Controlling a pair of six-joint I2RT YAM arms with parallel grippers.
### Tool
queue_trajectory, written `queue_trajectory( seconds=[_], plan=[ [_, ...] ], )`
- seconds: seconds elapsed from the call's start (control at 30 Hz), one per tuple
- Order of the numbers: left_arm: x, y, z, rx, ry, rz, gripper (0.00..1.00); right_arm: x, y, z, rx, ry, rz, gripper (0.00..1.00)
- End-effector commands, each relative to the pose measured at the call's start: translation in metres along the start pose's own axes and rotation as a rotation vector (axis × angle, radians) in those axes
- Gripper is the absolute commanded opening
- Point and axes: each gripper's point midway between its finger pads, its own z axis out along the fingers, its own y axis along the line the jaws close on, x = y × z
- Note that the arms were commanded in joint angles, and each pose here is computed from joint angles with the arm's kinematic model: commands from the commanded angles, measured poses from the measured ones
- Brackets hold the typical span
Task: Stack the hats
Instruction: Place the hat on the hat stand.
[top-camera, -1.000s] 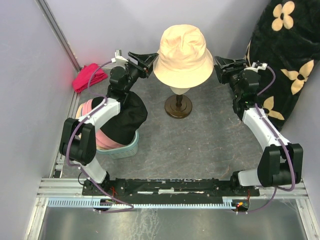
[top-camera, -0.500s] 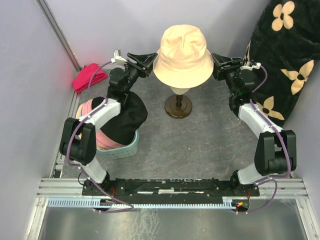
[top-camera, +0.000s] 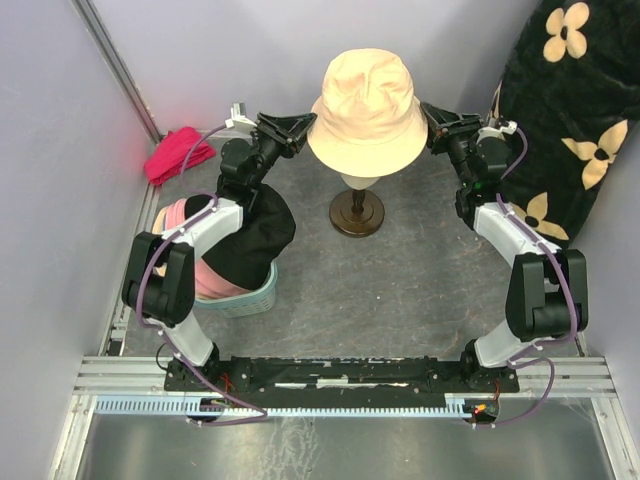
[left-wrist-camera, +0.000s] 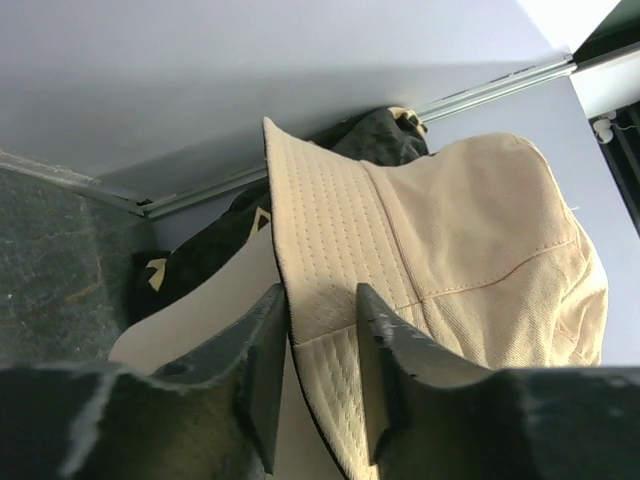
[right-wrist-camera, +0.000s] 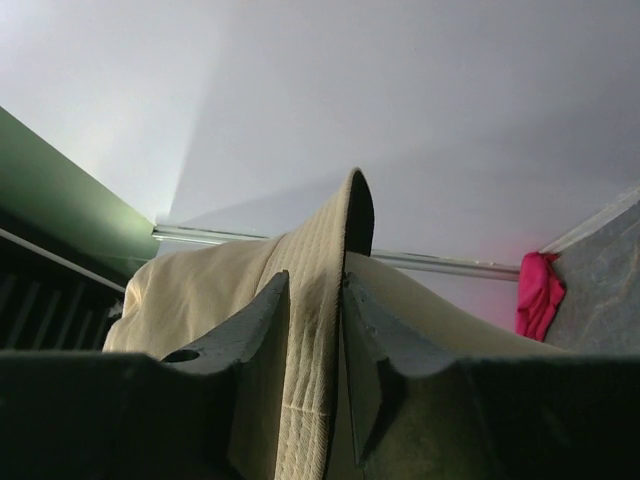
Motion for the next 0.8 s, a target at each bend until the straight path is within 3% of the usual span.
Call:
queue_trajectory(
  seconds=[0.0,0.2,0.3,0.77],
  plan=[
    [0.002,-0.017,-0.001,0.075,0.016,-0.021,0.33,0.005,0.036,0.003,-0.122,0.032,0.015,0.3],
    [0.002,-0.016,-0.001,0.077,0.014,-0.019,0.14,0.005,0.031,0.003,-0.111,0.03,0.018,0.09],
    [0.002,-0.013,0.0,0.069,0.009,-0.02,0.03,0.004,0.024,0.004,-0.095,0.027,0.018,0.04],
    [0.006,0.037,-0.002,-0.133,-0.013,-0.045,0.03,0.0,-0.018,0.003,0.019,0.013,0.012,0.02]
  ],
)
